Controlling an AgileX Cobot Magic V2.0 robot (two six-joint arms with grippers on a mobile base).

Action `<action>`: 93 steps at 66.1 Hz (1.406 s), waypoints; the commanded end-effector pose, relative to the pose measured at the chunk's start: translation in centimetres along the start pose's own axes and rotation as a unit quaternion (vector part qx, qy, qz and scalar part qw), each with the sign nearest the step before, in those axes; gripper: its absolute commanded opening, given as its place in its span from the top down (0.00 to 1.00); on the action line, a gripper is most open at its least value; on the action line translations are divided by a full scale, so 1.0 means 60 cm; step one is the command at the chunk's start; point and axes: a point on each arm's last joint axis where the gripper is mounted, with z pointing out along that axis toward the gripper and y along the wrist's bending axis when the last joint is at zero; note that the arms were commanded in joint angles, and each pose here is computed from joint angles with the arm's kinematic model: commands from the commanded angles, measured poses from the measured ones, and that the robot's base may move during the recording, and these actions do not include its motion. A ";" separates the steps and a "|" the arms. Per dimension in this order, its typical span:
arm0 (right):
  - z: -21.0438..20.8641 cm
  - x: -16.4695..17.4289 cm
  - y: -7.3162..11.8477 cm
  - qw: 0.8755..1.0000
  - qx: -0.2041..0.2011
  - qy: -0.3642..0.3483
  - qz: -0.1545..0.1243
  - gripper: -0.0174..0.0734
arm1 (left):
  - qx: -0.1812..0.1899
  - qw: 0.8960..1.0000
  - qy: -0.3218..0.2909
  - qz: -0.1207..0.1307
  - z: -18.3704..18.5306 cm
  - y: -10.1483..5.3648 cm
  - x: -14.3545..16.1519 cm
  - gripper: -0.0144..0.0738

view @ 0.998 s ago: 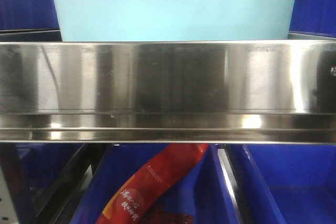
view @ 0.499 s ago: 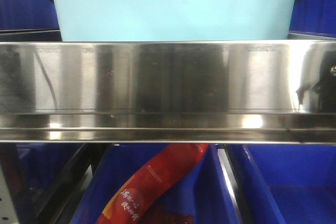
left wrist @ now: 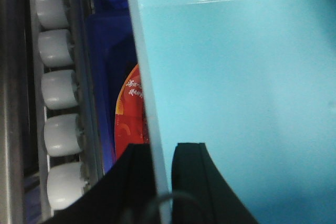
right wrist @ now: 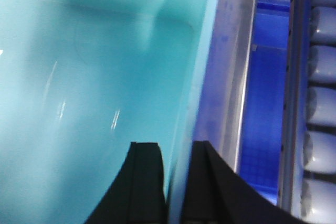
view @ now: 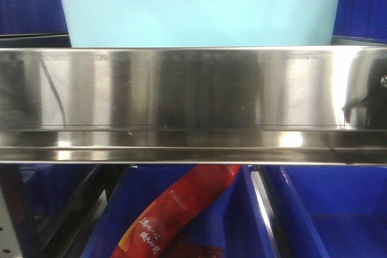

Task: Fetch blue bin and place on conveyor start
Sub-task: 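Lift the light-blue bin with both grippers and pull it off the shelf, then hold the bin in both grippers and turn the base away from the rack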

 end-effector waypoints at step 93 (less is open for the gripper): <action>-0.313 0.058 0.024 0.979 -0.039 -0.200 -0.021 0.98 | 0.047 0.965 -0.256 0.017 -0.339 -0.020 0.038 0.96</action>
